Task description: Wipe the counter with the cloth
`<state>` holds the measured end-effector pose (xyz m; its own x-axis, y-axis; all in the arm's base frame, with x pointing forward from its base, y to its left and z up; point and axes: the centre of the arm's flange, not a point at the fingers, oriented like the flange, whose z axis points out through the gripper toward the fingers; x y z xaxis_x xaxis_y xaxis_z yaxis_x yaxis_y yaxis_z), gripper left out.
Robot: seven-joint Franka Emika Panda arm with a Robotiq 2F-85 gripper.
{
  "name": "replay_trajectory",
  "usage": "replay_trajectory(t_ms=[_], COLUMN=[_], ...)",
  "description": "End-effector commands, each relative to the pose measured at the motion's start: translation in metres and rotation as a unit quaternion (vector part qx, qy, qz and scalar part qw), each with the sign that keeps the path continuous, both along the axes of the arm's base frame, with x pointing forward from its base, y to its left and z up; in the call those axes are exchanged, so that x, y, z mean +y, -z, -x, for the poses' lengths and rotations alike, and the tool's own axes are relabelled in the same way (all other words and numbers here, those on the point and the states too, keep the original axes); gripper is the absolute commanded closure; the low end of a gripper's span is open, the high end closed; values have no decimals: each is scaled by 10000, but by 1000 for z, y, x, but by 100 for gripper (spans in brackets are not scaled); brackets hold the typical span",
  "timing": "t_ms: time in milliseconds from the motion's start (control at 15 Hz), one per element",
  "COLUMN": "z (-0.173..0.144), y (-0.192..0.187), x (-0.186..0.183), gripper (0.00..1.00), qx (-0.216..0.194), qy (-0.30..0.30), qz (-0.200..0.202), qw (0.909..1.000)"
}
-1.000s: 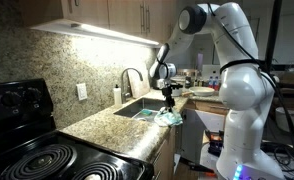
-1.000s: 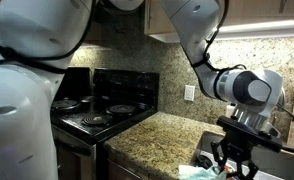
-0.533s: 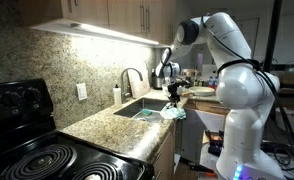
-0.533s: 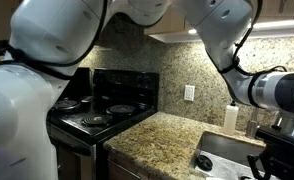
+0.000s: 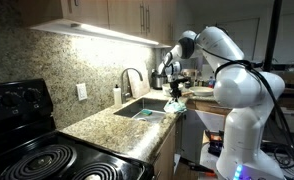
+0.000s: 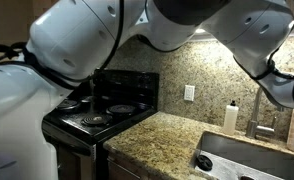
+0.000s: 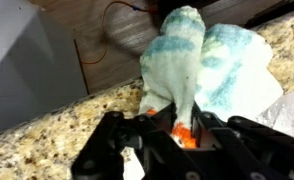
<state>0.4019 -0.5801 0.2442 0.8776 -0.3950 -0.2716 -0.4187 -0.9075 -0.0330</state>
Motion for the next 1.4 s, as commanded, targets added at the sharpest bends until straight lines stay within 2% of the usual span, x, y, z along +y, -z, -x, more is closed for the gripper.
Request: replay_trajectory(t_ms=[0,267,533,667,933,1000,1133,1333], z=[-25,-20,-21,-22,-19,1,-5,-33], y=[-6,-5,-5,-5,-6,1,8,21], x=[-67,-100,-110,-111,-108,-11,17,64], gripper=[92,92,92,92,92,92,92,92], qx=[107,229,414,472,618,615,659,760], qy=[320,713,905,729,116,4,-224,-577], qz=[114,267,287,66,-671,-932,-1292,-1738], qw=[9994,9968,9946,9962,9958,9937,9892,9801])
